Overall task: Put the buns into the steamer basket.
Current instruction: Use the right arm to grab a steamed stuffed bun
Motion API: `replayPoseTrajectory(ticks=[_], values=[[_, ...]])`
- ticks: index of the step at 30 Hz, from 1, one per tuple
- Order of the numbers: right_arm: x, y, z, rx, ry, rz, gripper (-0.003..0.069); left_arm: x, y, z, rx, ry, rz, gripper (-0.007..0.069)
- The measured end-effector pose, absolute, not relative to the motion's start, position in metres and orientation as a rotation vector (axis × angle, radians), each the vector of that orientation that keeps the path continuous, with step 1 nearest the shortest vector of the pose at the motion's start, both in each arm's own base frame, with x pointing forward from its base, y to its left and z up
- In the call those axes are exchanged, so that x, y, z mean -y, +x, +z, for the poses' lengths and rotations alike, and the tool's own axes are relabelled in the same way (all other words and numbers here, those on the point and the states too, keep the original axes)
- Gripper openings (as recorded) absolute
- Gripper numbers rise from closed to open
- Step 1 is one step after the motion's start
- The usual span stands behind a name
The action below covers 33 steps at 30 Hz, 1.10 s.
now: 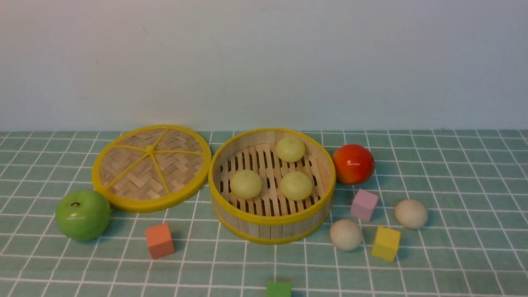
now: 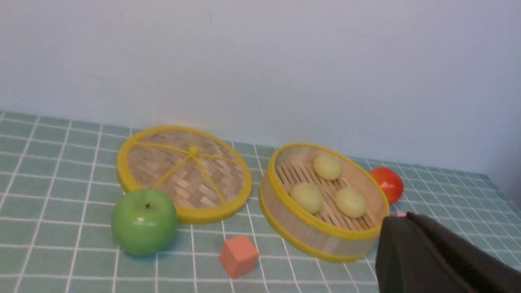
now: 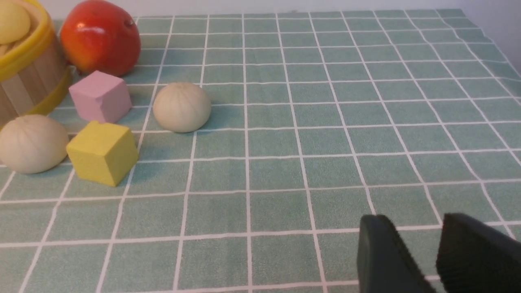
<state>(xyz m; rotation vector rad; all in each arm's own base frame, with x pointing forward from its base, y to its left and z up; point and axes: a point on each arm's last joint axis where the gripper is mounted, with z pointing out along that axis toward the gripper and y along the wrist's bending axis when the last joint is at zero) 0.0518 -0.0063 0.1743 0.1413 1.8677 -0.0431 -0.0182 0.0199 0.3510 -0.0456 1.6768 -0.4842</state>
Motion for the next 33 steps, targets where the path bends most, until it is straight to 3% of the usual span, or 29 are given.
replayPoseTrajectory(ticks=[4, 10, 18, 26, 33], values=[[0.006, 0.052, 0.174, -1.868, 0.141, -0.043, 0.0239, 0.002, 0.017, 0.310, -1.625, -0.062, -0.389, -0.0014], [0.006, 0.052, 0.174, -1.868, 0.141, -0.043, 0.0239, 0.006, 0.047, 0.242, -1.690, -0.165, -0.248, -0.0013], [0.006, 0.052, 0.174, -1.868, 0.141, -0.043, 0.0239, -0.006, 0.052, 0.181, -1.799, -0.437, -0.228, -0.0011], [0.006, 0.052, 0.174, -1.868, 0.141, -0.043, 0.0239, 0.000, 0.052, 0.169, -1.887, -0.182, -0.188, -0.0008], [0.006, 0.052, 0.174, -1.868, 0.141, -0.043, 0.0239, 0.002, 0.052, 0.169, -1.892, -0.152, -0.192, -0.0001]])
